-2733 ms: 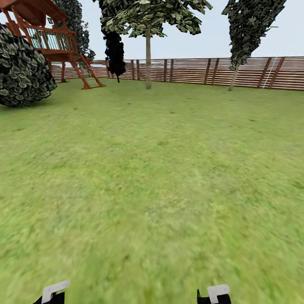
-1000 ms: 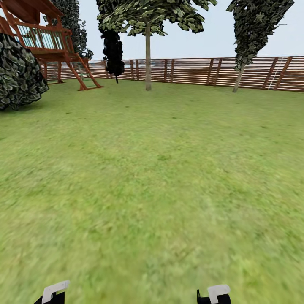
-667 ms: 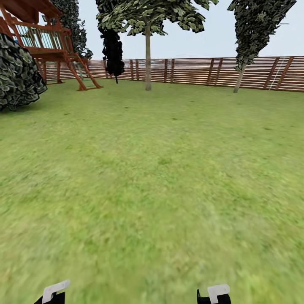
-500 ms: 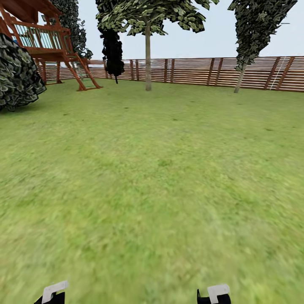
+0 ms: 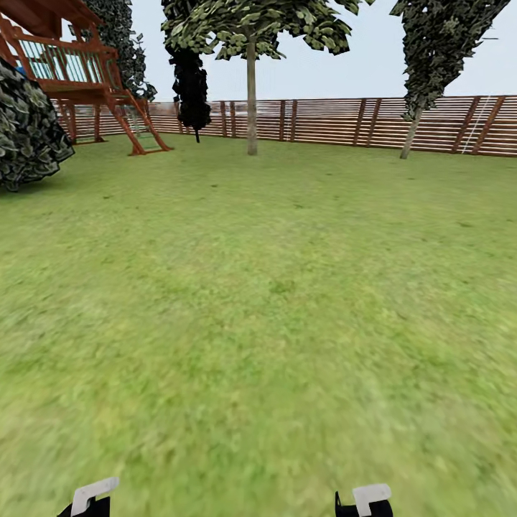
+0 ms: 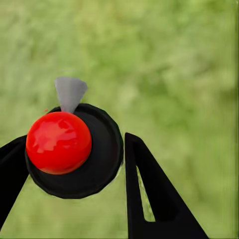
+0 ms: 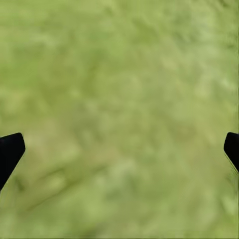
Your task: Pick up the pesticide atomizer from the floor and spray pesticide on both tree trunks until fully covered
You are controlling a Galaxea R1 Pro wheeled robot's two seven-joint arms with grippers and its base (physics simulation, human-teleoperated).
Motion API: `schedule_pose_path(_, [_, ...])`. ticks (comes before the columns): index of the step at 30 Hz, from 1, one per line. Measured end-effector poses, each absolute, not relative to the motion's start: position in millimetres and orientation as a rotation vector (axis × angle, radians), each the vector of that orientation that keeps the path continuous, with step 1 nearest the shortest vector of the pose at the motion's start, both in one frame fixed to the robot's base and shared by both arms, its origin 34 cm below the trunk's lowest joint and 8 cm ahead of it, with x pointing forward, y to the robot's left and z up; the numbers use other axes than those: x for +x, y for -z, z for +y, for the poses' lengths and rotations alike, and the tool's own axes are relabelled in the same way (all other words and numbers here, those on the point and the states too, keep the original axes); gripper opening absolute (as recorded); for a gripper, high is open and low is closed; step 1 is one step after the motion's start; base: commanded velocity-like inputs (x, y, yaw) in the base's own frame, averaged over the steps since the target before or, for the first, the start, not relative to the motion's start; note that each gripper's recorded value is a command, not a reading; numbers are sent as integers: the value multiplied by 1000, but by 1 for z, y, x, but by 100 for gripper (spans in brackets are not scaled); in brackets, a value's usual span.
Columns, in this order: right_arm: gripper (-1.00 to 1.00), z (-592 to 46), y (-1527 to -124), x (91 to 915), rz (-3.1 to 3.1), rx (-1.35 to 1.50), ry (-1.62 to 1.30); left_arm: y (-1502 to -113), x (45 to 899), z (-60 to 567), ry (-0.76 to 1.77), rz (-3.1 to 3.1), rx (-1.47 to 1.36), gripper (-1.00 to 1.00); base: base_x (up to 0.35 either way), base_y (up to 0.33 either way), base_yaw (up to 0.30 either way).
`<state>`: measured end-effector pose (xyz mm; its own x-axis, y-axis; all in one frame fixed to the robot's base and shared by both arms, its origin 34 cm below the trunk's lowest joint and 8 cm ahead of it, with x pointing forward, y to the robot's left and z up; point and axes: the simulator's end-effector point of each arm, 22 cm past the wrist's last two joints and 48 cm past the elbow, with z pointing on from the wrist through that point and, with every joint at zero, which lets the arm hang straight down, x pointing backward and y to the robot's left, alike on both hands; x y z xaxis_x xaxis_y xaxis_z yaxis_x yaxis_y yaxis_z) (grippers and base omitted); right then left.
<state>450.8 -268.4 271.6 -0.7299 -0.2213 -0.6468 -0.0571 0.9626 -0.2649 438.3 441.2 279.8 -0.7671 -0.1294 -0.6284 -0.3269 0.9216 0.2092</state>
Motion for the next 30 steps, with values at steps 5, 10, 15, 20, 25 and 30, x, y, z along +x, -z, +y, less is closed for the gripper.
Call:
schedule_pose_path(5, [100, -268, -271, 451, 2380, -195, 294, -280, 438, 441, -408, 2439, -324, -100, 337, 0, 0])
schedule_pose_path(10, [100, -268, -272, 451, 2380, -194, 294, -280, 438, 440, -408, 2440, -322, -100, 337, 0, 0])
schedule_pose_path(15, [100, -268, -271, 451, 2380, -195, 294, -279, 438, 439, -405, 2442, -319, -100, 337, 0, 0])
schedule_pose_path(20, [100, -268, -271, 451, 2380, -195, 294, -279, 438, 440, -406, 2441, -320, -100, 337, 0, 0])
schedule_pose_path(25, [100, -268, -272, 451, 2380, -195, 294, -279, 438, 440, -406, 2440, -321, -100, 337, 0, 0])
schedule_pose_path(30, [100, -268, -272, 451, 2380, -195, 294, -279, 438, 440, -406, 2440, -321, -100, 337, 0, 0])
